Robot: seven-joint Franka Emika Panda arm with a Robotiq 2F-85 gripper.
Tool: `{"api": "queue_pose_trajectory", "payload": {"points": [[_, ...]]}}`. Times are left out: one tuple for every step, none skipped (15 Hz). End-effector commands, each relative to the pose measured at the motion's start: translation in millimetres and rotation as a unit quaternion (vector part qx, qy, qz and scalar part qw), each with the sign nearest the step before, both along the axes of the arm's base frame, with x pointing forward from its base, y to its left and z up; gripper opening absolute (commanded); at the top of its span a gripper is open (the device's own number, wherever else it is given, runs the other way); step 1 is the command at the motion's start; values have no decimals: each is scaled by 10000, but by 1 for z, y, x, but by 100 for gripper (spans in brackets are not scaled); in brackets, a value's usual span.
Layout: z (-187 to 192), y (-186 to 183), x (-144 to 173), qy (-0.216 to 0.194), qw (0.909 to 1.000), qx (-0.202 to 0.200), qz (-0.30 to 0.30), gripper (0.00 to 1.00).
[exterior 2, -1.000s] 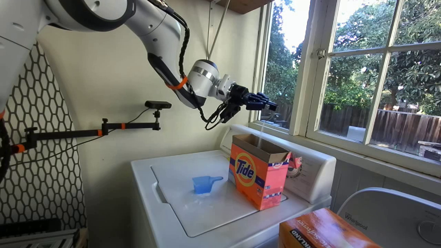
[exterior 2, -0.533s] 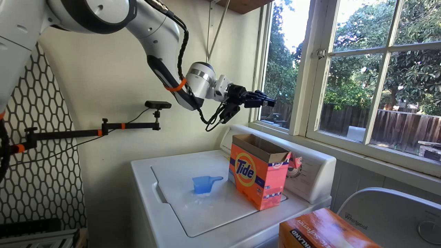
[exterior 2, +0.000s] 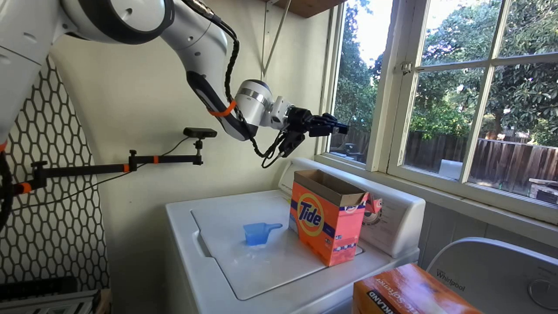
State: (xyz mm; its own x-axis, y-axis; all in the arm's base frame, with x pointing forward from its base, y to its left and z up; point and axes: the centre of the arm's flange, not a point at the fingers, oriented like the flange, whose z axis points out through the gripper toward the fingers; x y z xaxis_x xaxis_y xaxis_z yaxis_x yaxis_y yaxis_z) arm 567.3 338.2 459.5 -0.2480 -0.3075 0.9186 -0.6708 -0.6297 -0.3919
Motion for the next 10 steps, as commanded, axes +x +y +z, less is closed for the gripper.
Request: {"api": "queue_pose_trajectory", "payload": {"points": [[-1, -14, -5, -15, 9994, 344, -2, 2], [1, -19, -4, 39, 9989, 469, -1, 2], [2, -22, -3, 61, 9985, 540, -30, 2], [4, -27, -3, 211, 9973, 705, 24, 2], [6, -32, -2, 287, 9960, 852, 13, 2], [8, -36, -1, 420, 9937, 1034, 79, 2], [11, -40, -1, 588, 9899, 1272, 196, 2], [13, -44, -1, 673, 9870, 1440, 251, 2], [16, -48, -1, 823, 9830, 1608, 335, 2], [17, -52, -2, 991, 9780, 1789, 407, 2]]}}
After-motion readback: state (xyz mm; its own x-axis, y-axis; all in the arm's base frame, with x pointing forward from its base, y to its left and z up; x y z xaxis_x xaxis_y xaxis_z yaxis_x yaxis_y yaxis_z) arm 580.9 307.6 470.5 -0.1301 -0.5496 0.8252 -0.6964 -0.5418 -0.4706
